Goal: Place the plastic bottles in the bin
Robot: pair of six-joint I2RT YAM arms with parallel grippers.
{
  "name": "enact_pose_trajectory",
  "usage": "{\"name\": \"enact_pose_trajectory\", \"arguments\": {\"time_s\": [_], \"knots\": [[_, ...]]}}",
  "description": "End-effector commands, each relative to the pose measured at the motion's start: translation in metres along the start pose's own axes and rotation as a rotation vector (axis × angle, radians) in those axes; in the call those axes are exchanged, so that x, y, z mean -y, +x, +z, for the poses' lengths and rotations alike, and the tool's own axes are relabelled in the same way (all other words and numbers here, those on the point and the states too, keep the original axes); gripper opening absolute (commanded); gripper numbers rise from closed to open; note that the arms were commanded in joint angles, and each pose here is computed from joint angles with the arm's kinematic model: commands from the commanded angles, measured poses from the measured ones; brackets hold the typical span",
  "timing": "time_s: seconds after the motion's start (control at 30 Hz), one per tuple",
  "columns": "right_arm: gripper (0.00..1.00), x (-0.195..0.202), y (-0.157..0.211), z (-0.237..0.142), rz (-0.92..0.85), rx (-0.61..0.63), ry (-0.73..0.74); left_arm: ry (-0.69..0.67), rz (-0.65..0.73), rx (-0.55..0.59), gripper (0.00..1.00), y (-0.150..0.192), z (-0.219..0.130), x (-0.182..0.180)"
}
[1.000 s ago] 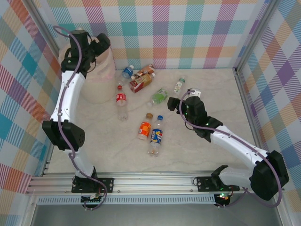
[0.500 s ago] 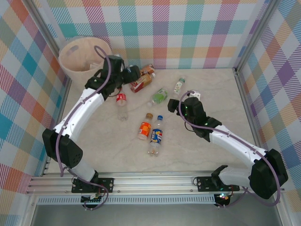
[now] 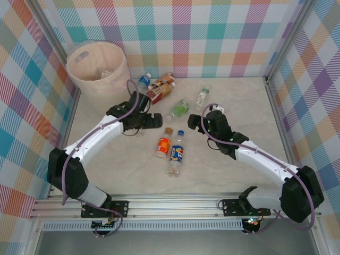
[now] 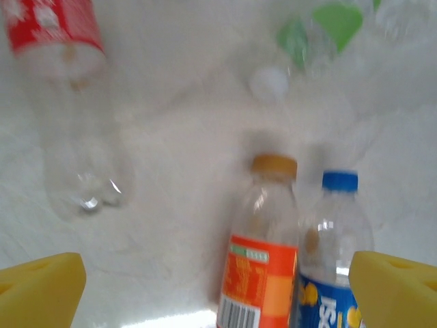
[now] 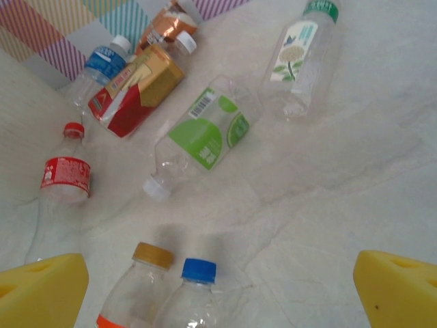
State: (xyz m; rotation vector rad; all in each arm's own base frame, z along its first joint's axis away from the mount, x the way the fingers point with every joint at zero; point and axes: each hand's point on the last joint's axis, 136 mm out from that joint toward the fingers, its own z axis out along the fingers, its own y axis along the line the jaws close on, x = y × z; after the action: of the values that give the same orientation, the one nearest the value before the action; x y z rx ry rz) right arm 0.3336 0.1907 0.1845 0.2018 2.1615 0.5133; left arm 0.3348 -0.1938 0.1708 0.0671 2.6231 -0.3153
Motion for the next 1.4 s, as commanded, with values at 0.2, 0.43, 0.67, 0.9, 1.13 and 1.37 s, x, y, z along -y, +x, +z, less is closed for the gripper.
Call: {"name": "enact_pose_trajectory", "arguments": {"time_s": [0.2,0.43,0.67,0.9,1.13,1.37], "knots": [[1.00,-0.001,0.016,0.004,0.025,-0.059,-0.016,-0.015,0.213,-0.169,0.92,0.055,0.049,0.033],[1.00,0.001,0.019,0.005,0.026,-0.068,-0.009,-0.046,0.238,-0.231,0.89,0.070,0.078,0.028],[1.00,0.001,0.022,0.006,0.030,-0.077,-0.011,-0.097,0.217,-0.245,0.87,0.077,0.100,0.015],[1.00,0.001,0.022,0.007,0.030,-0.080,-0.011,-0.134,0.163,-0.258,0.82,0.078,0.114,-0.002],[1.00,0.000,0.023,0.009,0.035,-0.087,-0.014,-0.159,0.165,-0.264,0.73,0.082,0.126,-0.007],[1.00,-0.002,0.024,0.010,0.019,-0.091,-0.022,-0.130,0.105,-0.228,0.61,0.072,0.122,-0.010]]}}
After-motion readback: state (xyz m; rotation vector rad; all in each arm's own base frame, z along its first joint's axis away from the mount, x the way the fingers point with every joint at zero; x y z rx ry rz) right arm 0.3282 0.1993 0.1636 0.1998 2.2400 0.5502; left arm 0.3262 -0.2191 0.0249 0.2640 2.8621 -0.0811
